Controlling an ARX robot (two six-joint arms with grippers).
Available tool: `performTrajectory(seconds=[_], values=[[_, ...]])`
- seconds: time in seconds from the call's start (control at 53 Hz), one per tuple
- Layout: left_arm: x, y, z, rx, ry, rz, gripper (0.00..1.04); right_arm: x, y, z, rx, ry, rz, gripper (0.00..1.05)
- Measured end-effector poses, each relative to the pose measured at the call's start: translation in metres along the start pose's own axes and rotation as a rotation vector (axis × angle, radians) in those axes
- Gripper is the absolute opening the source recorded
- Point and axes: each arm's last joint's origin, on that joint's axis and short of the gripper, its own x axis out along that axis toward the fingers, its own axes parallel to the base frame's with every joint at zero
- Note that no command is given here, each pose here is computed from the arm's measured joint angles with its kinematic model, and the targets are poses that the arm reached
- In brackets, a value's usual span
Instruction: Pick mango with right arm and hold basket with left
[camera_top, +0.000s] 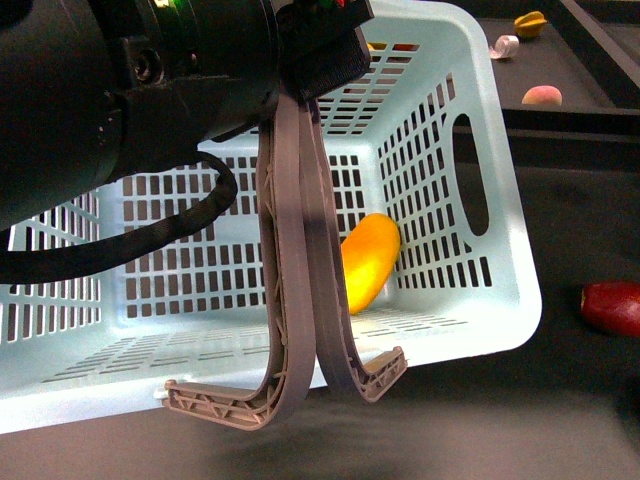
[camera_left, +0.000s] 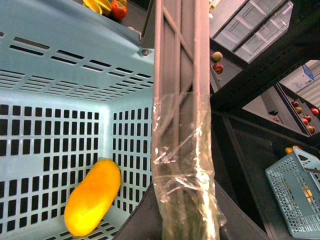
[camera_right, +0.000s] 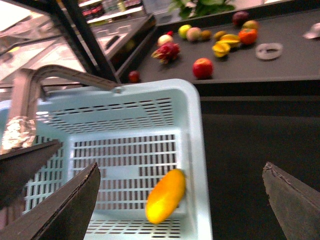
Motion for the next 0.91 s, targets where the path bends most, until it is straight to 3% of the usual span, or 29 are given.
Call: performTrajectory(seconds=[0.283,0.434,0.585,0.906], values=[[0.000,0.000,0.000,-0.004,0.002,-0.003,0.08,-0.060,-0.018,-0.031,0.012,-0.063,-0.311,0.97],[0.000,0.000,0.000,-0.003,0.000,0.000,0.08,-0.063,-0.018,-0.030,-0.010,-0.087,-0.323,0.97],[0.000,0.000,0.000,-0.003,-0.001,0.001,0.08,-0.065,-0.017,-0.040,-0.181,-0.266,-0.344,0.72],[0.000,-0.001,0.000,-0.003,0.002,-0.003,0.08,-0.071,-0.018,-0.056,-0.235,-0.268,-0.351,0.23]])
